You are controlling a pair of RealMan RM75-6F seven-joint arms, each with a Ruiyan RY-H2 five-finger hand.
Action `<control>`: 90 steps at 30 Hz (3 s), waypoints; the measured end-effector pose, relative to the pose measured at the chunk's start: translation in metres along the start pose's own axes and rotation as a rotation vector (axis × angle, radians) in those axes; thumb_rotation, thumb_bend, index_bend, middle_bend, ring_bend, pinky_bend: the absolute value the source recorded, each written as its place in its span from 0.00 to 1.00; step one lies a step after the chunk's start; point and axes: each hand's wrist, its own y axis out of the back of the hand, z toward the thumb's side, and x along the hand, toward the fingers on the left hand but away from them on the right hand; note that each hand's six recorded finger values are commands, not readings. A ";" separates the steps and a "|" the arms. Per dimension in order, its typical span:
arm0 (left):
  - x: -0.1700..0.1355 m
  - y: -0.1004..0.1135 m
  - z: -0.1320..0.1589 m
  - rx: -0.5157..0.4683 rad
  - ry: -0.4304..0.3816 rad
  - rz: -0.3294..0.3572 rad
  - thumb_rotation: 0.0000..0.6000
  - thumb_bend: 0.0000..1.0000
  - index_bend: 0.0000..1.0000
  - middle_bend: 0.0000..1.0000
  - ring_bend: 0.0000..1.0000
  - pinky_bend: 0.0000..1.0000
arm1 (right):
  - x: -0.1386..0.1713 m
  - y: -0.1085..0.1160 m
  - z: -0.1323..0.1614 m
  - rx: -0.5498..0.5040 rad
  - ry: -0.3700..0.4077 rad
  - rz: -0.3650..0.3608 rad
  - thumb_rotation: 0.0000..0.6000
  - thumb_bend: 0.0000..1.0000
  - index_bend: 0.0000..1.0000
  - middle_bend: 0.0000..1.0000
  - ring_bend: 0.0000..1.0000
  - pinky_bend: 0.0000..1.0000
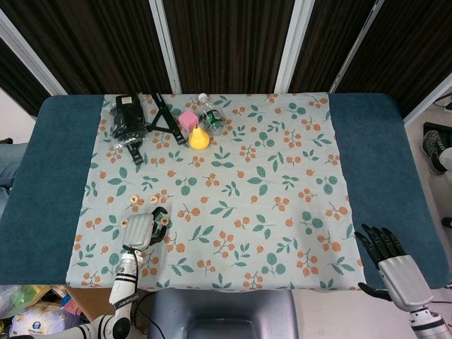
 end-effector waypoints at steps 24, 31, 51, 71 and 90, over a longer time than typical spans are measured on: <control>0.003 -0.008 -0.003 0.000 0.003 -0.005 1.00 0.40 0.50 1.00 1.00 1.00 | 0.000 0.001 -0.001 -0.004 -0.002 -0.001 1.00 0.21 0.00 0.00 0.00 0.05; 0.001 0.004 -0.005 -0.007 -0.008 0.026 1.00 0.40 0.50 1.00 1.00 1.00 | 0.000 0.000 -0.001 -0.001 -0.004 0.001 1.00 0.20 0.00 0.00 0.00 0.05; -0.030 0.058 -0.061 -0.014 0.070 0.051 1.00 0.40 0.49 1.00 1.00 1.00 | 0.000 -0.001 0.000 0.001 -0.005 0.003 1.00 0.20 0.00 0.00 0.00 0.05; -0.022 0.047 -0.086 0.011 0.131 0.039 1.00 0.40 0.47 1.00 1.00 1.00 | -0.001 -0.002 0.000 0.002 -0.006 0.004 1.00 0.20 0.00 0.00 0.00 0.05; -0.022 0.045 -0.093 0.023 0.148 0.014 1.00 0.40 0.41 1.00 1.00 1.00 | -0.001 -0.002 0.001 0.002 -0.006 0.002 1.00 0.20 0.00 0.00 0.00 0.05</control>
